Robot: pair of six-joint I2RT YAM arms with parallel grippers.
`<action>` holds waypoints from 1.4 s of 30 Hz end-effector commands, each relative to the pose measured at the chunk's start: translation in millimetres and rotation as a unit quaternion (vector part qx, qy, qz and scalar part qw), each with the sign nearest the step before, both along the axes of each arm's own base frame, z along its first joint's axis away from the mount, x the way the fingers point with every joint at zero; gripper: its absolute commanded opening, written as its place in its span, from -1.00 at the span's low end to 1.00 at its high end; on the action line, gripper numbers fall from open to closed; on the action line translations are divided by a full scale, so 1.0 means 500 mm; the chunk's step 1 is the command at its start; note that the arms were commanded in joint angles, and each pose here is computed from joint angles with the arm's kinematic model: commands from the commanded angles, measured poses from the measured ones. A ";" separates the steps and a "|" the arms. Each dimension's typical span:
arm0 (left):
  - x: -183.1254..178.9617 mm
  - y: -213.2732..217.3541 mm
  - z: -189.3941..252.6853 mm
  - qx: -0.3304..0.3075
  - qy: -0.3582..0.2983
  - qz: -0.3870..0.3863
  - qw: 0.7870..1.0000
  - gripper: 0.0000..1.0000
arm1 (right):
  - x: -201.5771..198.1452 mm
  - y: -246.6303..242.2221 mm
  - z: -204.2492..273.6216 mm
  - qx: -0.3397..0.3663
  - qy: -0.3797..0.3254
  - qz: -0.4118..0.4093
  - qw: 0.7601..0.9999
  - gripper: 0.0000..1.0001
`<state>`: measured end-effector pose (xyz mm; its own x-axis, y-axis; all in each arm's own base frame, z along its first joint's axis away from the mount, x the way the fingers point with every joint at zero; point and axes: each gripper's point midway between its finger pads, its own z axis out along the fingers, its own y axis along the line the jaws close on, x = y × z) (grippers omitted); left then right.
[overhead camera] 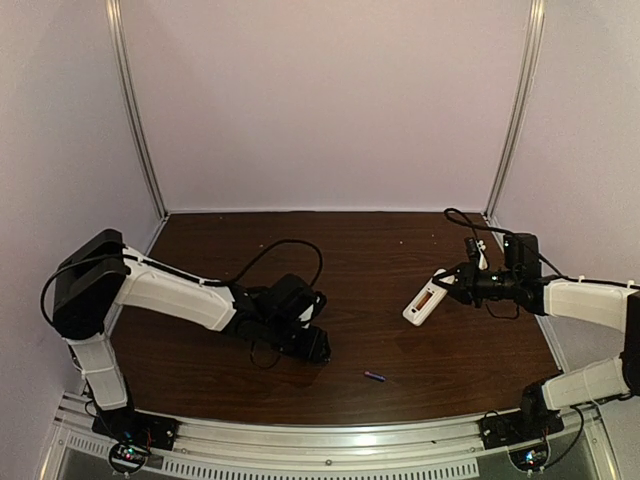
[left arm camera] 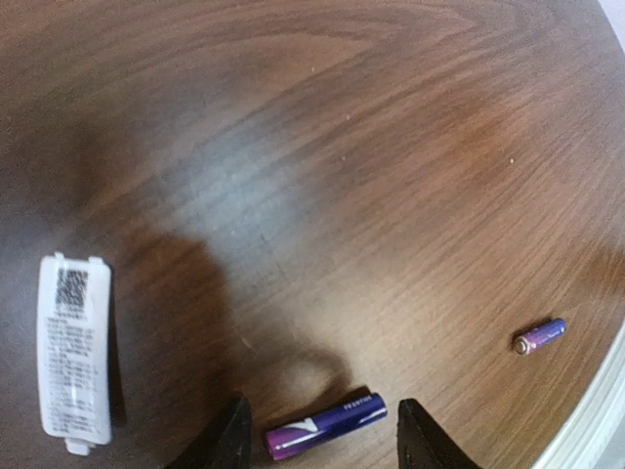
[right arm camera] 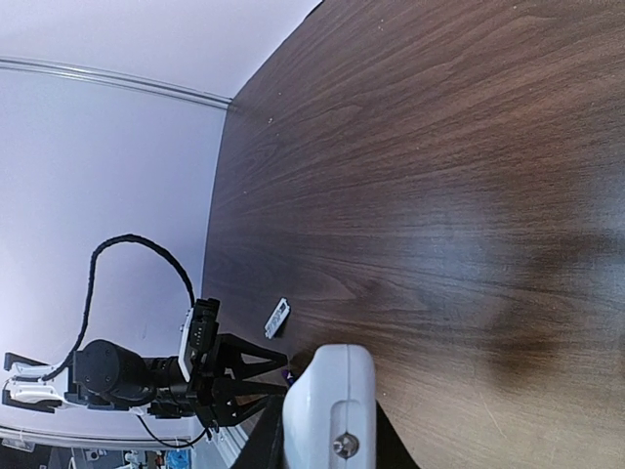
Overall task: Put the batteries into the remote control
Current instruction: Adjust the battery at the center of the board.
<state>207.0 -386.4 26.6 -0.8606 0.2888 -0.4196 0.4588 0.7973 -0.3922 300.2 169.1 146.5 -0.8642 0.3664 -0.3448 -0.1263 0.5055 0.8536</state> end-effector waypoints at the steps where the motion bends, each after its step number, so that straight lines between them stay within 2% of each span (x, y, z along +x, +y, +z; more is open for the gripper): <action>1: 0.030 0.008 0.006 0.066 -0.064 -0.042 0.995 0.05 | 0.013 0.004 0.023 -0.002 -0.022 0.002 1.000 -1.00; 7: 0.014 -0.025 -0.008 0.096 -0.082 -0.131 0.983 -0.03 | 0.012 0.004 0.025 0.000 -0.024 0.002 1.000 -1.00; 13: 0.028 -0.010 0.049 0.094 -0.129 -0.129 0.979 -0.10 | 0.013 0.005 0.028 0.001 -0.025 0.003 1.000 -1.00; 19: 0.011 0.001 0.077 0.119 -0.173 -0.235 0.949 -0.10 | 0.014 0.006 0.027 0.002 -0.024 0.004 1.000 -1.00; 22: -0.020 -0.014 0.089 0.114 -0.181 -0.323 0.922 -0.09 | 0.013 0.005 0.026 0.002 -0.025 0.004 1.000 -1.00; 26: -0.052 -0.014 0.091 0.132 -0.221 -0.448 0.856 -0.15 | 0.013 0.006 0.027 0.004 -0.026 0.004 1.000 -1.00; 30: -0.054 -0.018 0.100 0.141 -0.248 -0.522 0.804 -0.25 | 0.014 0.007 0.035 0.009 -0.030 0.005 1.000 -1.00; 38: -0.043 -0.034 0.076 0.143 -0.190 -0.617 0.750 -0.34 | 0.009 0.008 0.038 0.011 -0.032 0.007 0.999 -1.00; 42: -0.046 -0.030 0.066 0.142 -0.183 -0.633 0.738 -0.35 | 0.006 0.007 0.043 0.012 -0.035 0.007 0.999 -1.00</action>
<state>199.3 -416.1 70.0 0.2530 0.8934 -0.3712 0.9671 -0.2233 0.1219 300.6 170.2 149.6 -0.8625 0.3650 -0.3506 -0.1377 0.4974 0.8565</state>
